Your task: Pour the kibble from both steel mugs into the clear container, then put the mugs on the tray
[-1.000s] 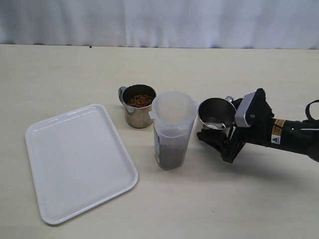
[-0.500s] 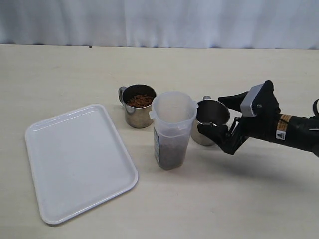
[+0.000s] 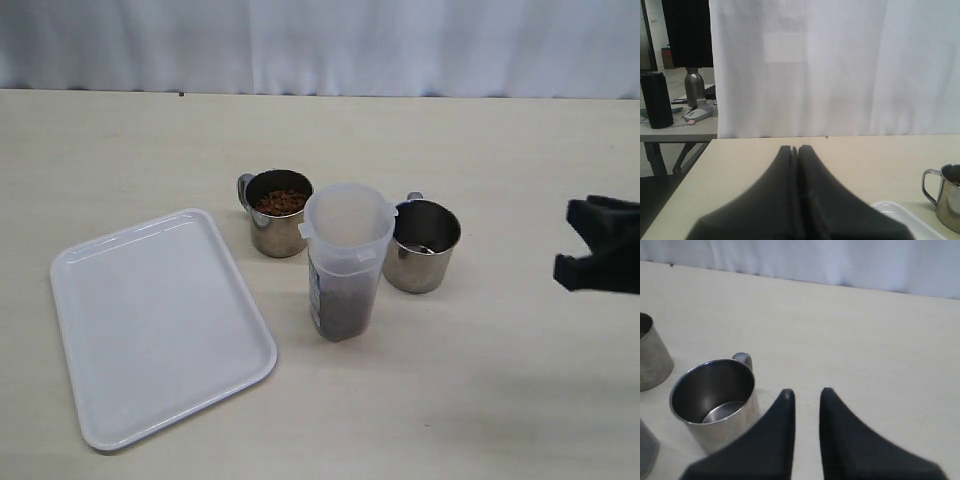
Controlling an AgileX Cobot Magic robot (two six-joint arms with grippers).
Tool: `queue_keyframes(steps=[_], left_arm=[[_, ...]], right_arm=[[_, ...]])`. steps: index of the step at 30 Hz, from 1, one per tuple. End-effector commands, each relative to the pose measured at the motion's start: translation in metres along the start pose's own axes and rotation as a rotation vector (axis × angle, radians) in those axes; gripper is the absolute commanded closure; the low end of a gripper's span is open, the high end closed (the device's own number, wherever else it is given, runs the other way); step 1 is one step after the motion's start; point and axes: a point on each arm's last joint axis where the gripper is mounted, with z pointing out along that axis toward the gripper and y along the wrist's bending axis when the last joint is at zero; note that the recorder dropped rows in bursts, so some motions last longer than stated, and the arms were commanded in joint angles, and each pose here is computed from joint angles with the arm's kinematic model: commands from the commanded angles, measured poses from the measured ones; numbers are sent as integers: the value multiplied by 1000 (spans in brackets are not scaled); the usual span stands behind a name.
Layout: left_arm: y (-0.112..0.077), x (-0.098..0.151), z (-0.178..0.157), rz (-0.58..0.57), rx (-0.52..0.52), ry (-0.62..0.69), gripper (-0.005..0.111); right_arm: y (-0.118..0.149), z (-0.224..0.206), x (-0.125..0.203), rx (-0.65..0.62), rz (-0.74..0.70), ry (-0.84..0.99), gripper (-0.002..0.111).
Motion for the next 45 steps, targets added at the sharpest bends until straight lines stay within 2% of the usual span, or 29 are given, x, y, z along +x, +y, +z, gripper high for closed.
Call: queue_keyframes(steps=[1,3,4,9,13,18,45], left_arm=[[0,0,0,-2,7,-7,107],[0,0,0,-2,7,-7,107],[0,0,0,-2,7,-7,107],[0,0,0,-2,7,-7,107],[0,0,0,-2,7,-7,107],[0,0,0,-2,7,-7,107],[0,0,0,-2,7,-7,107]], right_arm=[[10,-52,30,82,65,-85,103],[13,-71,32,121,80,-188,103],[10,-79,38,174,106,-144,103],[10,-108,43,246,174,-239,103],[14,-119,44,206,159,-319,103],[16,-120,45,166,134,-320,103],[17,-120,44,160,152,-323,103]])
